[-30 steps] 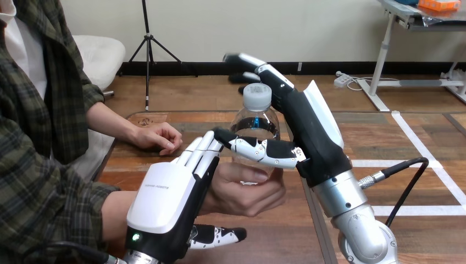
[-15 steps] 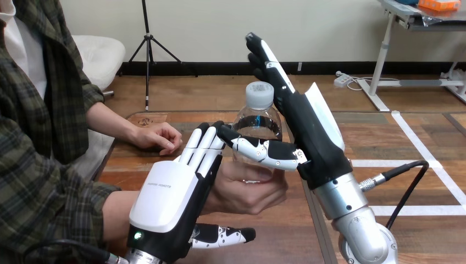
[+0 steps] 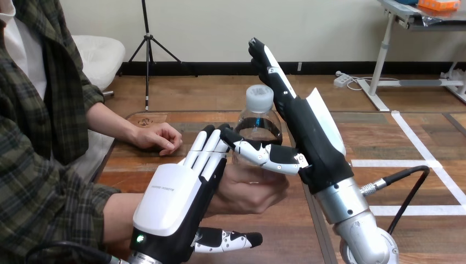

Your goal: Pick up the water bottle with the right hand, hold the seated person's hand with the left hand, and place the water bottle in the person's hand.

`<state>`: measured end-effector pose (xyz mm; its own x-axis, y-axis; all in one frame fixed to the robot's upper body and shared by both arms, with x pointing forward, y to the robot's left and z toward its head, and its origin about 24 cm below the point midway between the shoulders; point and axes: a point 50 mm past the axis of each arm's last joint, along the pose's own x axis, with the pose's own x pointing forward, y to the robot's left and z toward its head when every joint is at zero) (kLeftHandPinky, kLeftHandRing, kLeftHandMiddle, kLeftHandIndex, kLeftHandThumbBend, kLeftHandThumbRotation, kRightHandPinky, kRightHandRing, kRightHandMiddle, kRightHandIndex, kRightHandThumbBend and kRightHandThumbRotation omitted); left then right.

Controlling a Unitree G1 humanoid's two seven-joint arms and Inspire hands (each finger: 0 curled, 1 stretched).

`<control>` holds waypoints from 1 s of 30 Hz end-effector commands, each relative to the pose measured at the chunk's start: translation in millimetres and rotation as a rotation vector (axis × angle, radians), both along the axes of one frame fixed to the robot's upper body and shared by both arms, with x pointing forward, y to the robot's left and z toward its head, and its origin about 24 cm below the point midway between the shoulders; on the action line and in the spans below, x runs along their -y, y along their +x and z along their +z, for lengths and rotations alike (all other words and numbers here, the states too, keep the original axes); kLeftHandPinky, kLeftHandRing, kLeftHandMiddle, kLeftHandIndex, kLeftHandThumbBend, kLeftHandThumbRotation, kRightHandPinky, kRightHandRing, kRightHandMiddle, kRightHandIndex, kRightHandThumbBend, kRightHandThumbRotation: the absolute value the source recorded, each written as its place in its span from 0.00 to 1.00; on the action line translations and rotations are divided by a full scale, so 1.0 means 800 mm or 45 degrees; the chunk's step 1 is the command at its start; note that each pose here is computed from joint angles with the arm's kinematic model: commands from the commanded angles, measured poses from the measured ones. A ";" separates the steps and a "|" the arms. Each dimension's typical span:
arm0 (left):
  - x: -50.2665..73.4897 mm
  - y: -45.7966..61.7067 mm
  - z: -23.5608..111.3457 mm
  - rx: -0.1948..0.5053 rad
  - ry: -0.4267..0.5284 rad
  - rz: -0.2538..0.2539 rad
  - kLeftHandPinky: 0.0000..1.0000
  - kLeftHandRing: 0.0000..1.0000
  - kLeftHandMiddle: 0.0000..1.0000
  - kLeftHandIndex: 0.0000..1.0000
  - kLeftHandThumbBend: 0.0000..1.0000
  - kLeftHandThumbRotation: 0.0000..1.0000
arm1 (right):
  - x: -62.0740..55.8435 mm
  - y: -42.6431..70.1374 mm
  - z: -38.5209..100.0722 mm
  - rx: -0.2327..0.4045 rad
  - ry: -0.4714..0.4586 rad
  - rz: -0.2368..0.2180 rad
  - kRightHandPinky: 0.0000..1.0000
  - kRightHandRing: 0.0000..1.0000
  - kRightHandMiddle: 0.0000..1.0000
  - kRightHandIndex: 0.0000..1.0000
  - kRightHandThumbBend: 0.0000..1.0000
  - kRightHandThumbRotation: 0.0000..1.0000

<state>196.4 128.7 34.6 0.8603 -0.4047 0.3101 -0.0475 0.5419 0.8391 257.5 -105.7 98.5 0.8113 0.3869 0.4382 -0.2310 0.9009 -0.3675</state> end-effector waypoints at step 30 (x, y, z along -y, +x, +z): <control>0.029 0.001 0.000 0.150 -0.486 -0.135 0.42 0.83 0.91 0.89 0.50 0.52 | 0.009 -0.018 0.022 0.135 0.233 -0.117 1.00 1.00 1.00 1.00 0.10 0.00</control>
<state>187.2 110.8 25.1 0.8072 -0.3302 0.4892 -0.0448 0.7922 0.6086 242.5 -111.7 88.1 0.8532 0.2787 0.4410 -0.1773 0.9499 -0.2572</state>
